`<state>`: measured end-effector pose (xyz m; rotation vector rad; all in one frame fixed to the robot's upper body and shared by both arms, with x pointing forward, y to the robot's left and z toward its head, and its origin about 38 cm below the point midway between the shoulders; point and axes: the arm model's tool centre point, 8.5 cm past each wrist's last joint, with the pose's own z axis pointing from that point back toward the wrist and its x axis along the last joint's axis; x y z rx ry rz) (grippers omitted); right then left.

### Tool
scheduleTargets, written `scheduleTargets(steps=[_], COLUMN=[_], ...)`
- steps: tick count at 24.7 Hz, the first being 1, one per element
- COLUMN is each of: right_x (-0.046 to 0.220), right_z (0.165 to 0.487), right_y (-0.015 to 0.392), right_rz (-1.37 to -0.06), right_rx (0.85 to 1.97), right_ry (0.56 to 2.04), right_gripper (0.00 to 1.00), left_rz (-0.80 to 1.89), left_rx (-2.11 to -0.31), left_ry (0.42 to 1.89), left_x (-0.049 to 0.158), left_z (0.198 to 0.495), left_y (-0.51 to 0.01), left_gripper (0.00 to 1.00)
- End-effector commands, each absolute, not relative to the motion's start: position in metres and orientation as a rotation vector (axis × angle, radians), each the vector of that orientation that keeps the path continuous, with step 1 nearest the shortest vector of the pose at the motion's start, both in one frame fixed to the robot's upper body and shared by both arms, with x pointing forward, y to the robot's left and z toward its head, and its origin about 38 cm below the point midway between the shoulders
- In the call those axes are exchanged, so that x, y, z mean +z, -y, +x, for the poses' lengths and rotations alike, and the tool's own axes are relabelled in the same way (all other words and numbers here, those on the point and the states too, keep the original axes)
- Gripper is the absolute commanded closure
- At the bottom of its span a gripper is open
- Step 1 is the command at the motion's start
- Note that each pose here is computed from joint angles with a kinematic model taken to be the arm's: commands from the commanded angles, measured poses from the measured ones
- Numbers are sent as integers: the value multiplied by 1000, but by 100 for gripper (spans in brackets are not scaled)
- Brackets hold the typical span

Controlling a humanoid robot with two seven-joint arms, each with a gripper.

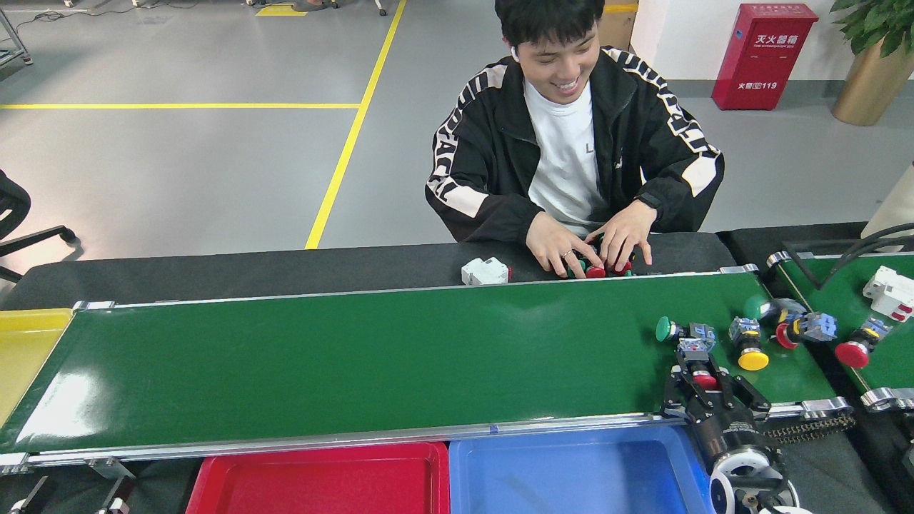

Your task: Pick switch part from conveyor to tray

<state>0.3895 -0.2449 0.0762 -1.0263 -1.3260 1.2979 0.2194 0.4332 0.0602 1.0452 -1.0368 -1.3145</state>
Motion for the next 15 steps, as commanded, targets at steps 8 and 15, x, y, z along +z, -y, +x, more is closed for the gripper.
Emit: scheduleTargets(steps=[8,15], right_x=[84,59], right_z=[310,286], right_y=[51,-1], right_rz=[-486,-298], right_rx=[1758,1840], right_ry=[1857,1844], right_gripper=[76,0], left_rz=[1064,1063], left_rx=[-1312,-1315], left_ry=[1047,1046], left_x=[65,65], left_z=[221,222], left_y=[-433,-433], left_gripper=[0,0])
